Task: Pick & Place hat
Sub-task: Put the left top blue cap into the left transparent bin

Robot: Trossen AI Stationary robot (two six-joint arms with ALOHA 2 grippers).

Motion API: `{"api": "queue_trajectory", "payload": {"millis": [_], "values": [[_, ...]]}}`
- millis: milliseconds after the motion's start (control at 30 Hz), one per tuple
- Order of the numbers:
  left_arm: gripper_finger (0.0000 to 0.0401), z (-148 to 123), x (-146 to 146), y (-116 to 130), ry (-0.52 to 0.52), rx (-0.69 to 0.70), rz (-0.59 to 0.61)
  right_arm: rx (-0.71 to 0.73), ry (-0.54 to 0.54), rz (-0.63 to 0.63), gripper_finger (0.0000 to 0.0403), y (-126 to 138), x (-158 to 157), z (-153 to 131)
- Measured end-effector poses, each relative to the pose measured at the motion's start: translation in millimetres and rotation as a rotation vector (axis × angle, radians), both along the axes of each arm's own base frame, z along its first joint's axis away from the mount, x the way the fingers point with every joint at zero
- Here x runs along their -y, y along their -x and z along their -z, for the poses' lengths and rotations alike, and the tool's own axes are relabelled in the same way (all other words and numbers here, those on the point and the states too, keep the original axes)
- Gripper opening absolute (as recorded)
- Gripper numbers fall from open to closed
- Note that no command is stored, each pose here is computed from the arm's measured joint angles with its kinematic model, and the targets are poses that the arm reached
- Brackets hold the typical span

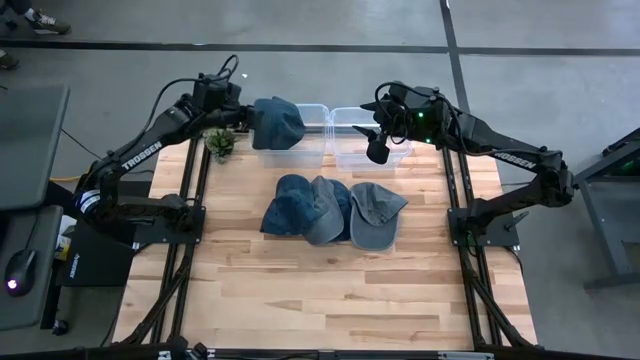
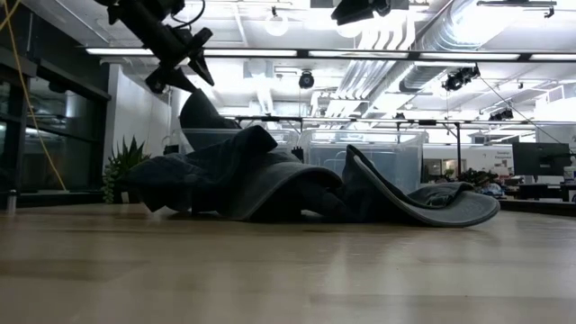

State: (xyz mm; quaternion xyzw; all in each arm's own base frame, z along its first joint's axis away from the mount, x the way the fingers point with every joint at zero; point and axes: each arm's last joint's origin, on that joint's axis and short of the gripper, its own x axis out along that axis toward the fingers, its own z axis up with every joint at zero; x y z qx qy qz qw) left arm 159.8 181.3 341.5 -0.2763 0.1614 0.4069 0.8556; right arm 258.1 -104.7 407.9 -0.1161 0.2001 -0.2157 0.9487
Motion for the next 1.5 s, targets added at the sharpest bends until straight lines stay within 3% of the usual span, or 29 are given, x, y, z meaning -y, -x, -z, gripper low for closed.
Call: {"api": "queue_trajectory", "payload": {"millis": [167, 333, 400, 500, 700, 933, 1067, 1300, 1500], "values": [[0.0149, -7.9, -0.9, 1.7, -0.052, -0.032, -0.036, -0.018, -0.007, 0.000, 0.0252, 0.6, -0.2, 1.7], [0.0038, -22.8, 1.0, 3.3, -0.081, -0.037, -0.023, -0.021, -0.008, 0.000, 0.0252, 0.7, -0.3, 2.1], [0.0011, -27.8, 2.0, 4.1, -0.089, -0.043, -0.018, -0.021, -0.008, 0.000, 0.0252, 0.7, -0.3, 2.1], [0.0013, -33.9, 3.1, 3.5, -0.090, -0.011, 0.020, -0.021, -0.008, 0.000, 0.0252, 0.7, -0.3, 2.0], [0.0002, -35.8, 8.9, -5.5, -0.022, 0.095, 0.244, -0.021, -0.008, 0.000, 0.0252, 0.7, -0.3, 2.0], [0.0001, -7.1, 12.6, -51.2, -0.016, -0.069, 0.325, -0.019, -0.012, -0.004, 0.0252, 0.6, -0.4, 2.0], [0.0001, 6.1, 13.6, -68.1, -0.091, -0.207, 0.314, -0.020, -0.012, -0.006, 0.0252, 0.6, -0.5, 2.2], [0.0000, 8.8, 13.9, -79.6, -0.355, -0.421, 0.404, -0.029, -0.010, -0.008, 0.0252, 0.8, -0.6, 2.7], [0.0000, 5.5, 6.9, -76.8, -0.383, -0.434, 0.291, -0.029, -0.010, -0.009, 0.0252, 0.8, -0.5, 2.8]]}}
